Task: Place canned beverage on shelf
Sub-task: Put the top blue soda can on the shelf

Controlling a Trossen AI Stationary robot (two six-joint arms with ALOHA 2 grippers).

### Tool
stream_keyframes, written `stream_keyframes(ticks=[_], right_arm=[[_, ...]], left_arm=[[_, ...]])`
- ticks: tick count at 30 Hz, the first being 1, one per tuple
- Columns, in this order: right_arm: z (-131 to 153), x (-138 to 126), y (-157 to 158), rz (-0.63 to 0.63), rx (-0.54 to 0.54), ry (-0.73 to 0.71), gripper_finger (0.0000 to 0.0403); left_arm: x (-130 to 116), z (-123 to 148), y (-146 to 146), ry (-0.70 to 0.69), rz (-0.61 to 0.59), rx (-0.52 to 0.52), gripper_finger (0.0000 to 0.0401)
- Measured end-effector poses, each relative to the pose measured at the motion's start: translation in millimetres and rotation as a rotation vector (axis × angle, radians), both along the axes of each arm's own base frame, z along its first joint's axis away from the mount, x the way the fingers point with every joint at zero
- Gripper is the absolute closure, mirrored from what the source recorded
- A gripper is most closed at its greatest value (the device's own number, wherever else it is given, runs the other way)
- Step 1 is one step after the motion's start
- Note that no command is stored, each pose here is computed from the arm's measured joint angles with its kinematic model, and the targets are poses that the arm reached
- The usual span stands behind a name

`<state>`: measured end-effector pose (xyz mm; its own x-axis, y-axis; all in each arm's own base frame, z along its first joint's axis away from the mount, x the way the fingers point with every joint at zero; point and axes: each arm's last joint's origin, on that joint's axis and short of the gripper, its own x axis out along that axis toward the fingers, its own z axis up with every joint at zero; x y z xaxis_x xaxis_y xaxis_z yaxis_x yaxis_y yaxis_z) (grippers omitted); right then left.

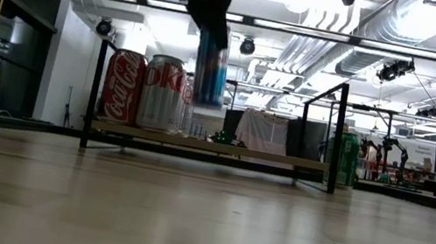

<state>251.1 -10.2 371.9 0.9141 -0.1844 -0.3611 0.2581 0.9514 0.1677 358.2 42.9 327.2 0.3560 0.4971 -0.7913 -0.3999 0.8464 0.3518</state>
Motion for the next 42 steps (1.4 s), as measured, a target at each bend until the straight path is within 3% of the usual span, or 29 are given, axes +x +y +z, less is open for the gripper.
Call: stream_keyframes(ticks=[13, 42], right_arm=[[-0.2, 0.2, 0.0, 0.000, 0.000, 0.001, 0.0148], [-0.4, 0.4, -0.7, -0.025, -0.001, 0.000, 0.0148]], left_arm=[[12.7, -33.7, 37.4, 0.102, 0.028, -0.107, 0.0268], [4.9, -26.0, 37.7, 0.095, 0.005, -0.179, 0.0189]])
